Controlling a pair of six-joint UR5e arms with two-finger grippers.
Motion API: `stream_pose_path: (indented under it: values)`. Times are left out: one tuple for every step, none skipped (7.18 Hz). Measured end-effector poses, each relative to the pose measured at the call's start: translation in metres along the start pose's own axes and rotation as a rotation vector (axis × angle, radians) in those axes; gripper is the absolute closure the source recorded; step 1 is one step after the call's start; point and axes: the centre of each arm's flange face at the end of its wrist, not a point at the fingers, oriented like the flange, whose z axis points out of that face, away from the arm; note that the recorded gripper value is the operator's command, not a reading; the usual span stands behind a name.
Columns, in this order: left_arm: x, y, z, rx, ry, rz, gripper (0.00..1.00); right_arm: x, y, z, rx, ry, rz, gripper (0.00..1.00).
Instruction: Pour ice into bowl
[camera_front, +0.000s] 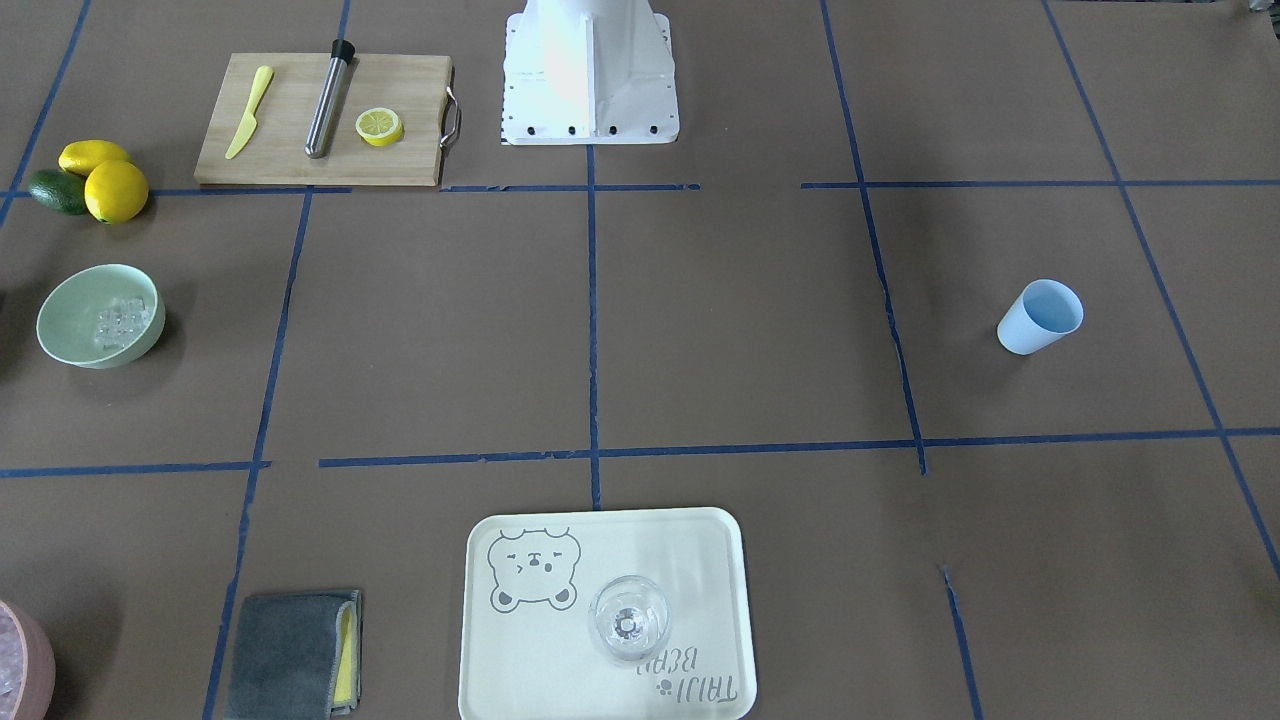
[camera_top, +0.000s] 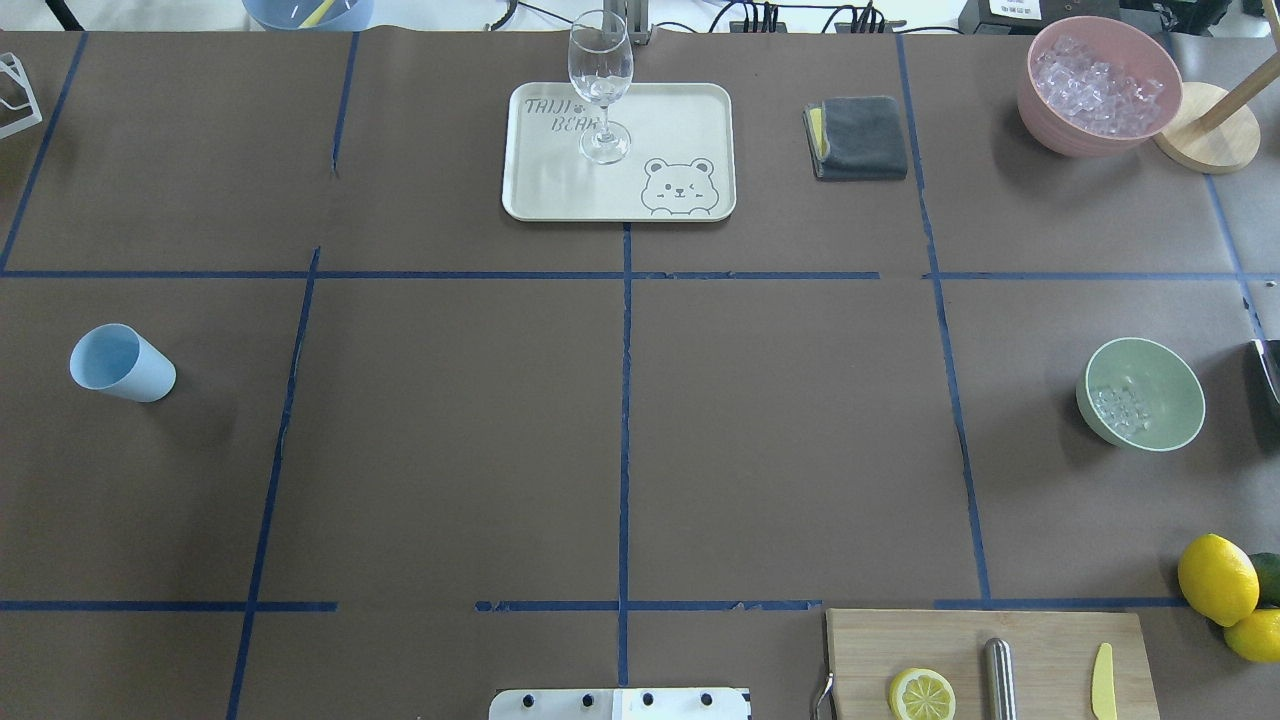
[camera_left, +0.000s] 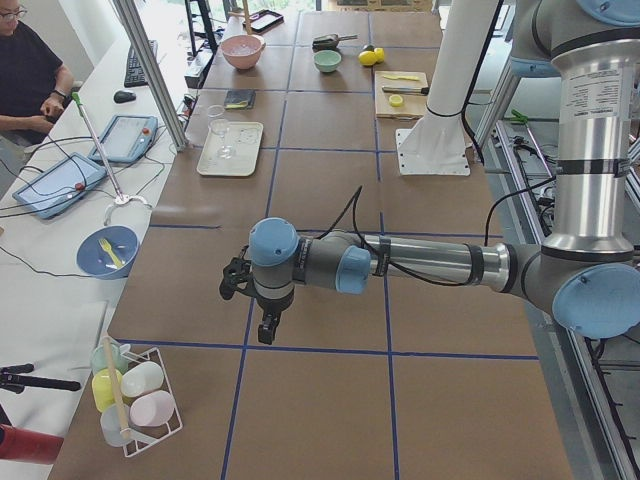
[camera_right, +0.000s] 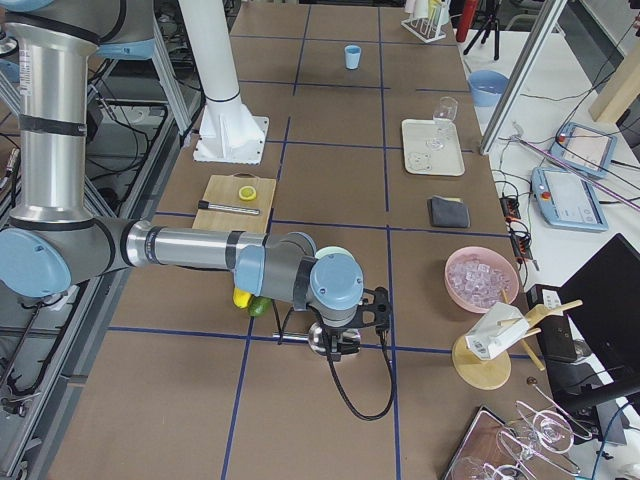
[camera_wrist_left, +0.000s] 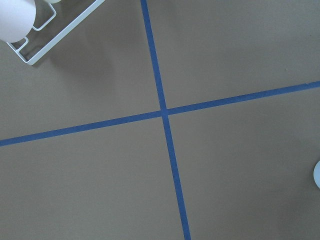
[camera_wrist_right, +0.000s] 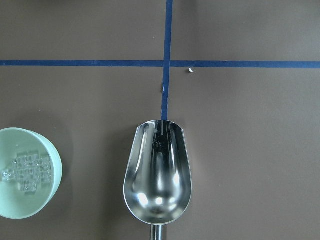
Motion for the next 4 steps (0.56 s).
stream_pose_path:
  values:
    - [0.0005,-0.0005,-0.0005,0.001,0.0,0.001,0.0,-0.0002,0.0,-0.0001,0.0,0.0,0.0,0.0]
    - [0.0011,-0.0012,-0.0011,0.003,0.0,0.002,0.0,-0.0004,-0.0001,-0.0003,0.001,0.0,-0.001,0.0]
    - [0.0014,-0.0017,-0.0015,0.004,0.0,0.003,0.0,-0.0006,-0.0001,-0.0004,0.001,0.0,-0.001,0.0]
    - [0.0018,-0.0021,-0.0019,0.005,0.0,0.004,0.0,-0.0005,0.0,-0.0004,0.001,0.0,0.0,0.0]
